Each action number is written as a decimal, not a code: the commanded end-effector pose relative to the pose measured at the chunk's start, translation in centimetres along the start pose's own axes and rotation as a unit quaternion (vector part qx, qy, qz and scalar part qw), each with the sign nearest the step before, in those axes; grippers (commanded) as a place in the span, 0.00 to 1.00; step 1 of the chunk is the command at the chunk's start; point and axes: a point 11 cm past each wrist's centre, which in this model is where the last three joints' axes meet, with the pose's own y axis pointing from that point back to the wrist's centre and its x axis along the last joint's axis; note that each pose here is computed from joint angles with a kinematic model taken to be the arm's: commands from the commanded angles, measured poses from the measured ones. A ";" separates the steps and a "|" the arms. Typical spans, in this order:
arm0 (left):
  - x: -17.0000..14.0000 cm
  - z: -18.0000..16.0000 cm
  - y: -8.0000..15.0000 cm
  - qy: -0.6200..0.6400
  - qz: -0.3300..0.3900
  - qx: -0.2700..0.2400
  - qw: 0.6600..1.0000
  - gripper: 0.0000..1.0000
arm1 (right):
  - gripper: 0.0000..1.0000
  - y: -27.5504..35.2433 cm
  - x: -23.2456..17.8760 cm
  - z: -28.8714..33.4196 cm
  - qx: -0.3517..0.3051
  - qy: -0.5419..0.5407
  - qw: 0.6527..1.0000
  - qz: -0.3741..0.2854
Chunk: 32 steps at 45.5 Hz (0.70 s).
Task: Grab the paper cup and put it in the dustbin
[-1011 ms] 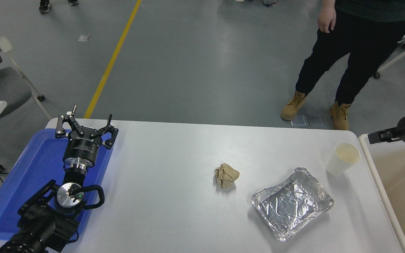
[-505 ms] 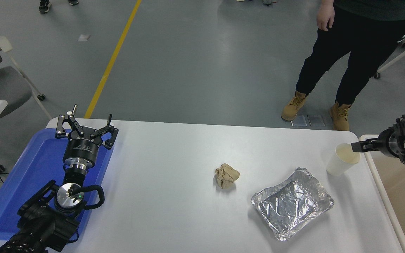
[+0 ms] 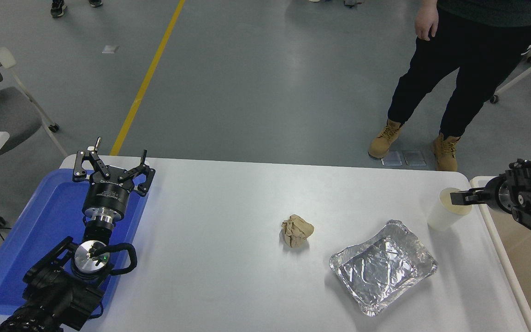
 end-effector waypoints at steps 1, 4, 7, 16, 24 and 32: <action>0.0 0.0 0.0 0.000 0.000 0.000 1.000 1.00 | 0.90 -0.7 -1.1 -0.6 0.003 -0.008 1.000 -0.004; 0.0 0.0 0.0 0.000 0.000 0.000 1.000 1.00 | 0.86 -0.8 -1.2 -0.8 0.004 -0.013 1.000 -0.003; 0.0 0.0 0.0 0.000 0.000 0.000 1.000 1.00 | 0.81 -0.8 -1.1 -0.9 0.005 -0.015 1.000 -0.002; 0.0 0.0 0.0 0.000 0.000 -0.001 1.000 1.00 | 0.51 -1.0 -1.4 -1.3 0.008 -0.011 1.000 -0.005; 0.0 0.0 0.0 0.000 0.001 -0.001 1.000 1.00 | 0.41 -1.0 -1.5 -1.2 0.006 -0.006 1.000 -0.007; 0.0 0.0 0.0 0.000 0.000 -0.001 1.000 1.00 | 0.04 -1.0 -1.5 -1.4 0.007 -0.005 1.000 -0.009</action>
